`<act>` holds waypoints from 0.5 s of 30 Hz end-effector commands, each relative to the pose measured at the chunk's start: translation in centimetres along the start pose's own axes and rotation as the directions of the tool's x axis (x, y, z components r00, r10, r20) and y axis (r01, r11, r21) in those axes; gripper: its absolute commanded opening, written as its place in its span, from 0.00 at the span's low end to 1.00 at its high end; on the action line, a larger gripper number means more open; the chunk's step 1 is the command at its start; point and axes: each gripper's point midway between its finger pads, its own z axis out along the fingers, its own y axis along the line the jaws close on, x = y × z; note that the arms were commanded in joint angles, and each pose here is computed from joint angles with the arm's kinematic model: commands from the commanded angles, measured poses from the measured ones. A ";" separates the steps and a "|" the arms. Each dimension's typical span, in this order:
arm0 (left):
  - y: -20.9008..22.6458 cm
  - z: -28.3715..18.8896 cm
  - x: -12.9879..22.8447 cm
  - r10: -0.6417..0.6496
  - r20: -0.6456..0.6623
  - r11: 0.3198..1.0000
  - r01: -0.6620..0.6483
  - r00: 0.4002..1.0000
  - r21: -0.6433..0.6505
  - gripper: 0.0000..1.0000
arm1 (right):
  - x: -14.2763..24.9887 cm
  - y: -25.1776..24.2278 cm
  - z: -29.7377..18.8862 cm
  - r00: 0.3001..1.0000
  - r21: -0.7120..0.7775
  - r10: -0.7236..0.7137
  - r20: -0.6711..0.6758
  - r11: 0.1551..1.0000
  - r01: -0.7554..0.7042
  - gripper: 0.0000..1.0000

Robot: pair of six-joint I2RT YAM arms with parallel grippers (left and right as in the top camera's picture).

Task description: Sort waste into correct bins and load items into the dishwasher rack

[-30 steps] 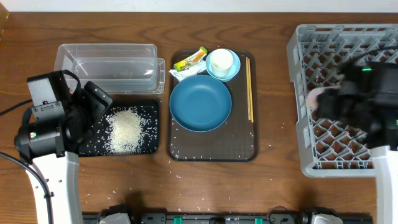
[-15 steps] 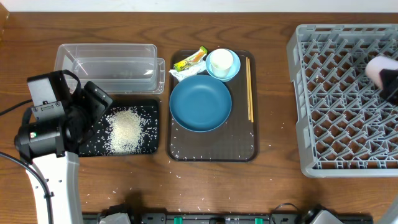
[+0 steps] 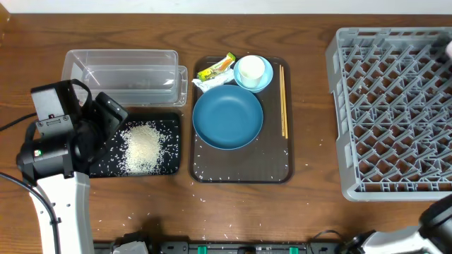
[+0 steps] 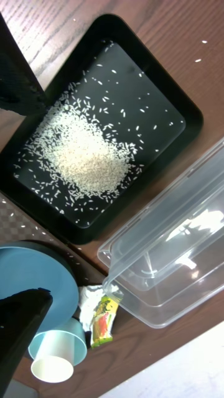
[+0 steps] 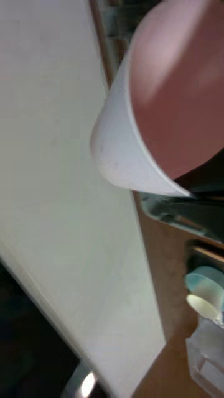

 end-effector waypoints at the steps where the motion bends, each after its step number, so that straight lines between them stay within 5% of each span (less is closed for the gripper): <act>1: -0.1 -0.4 -0.6 -0.004 0.020 1.000 0.004 1.000 0.001 0.91 | 0.6 -0.3 -0.4 0.986 -0.132 0.161 -0.038 0.978 -0.165 0.01; 15: -0.1 -0.4 -0.6 -0.004 0.020 1.000 0.004 1.000 0.001 0.91 | 6.8 -9.4 0.3 0.909 -0.094 0.414 -0.045 0.904 -0.416 0.01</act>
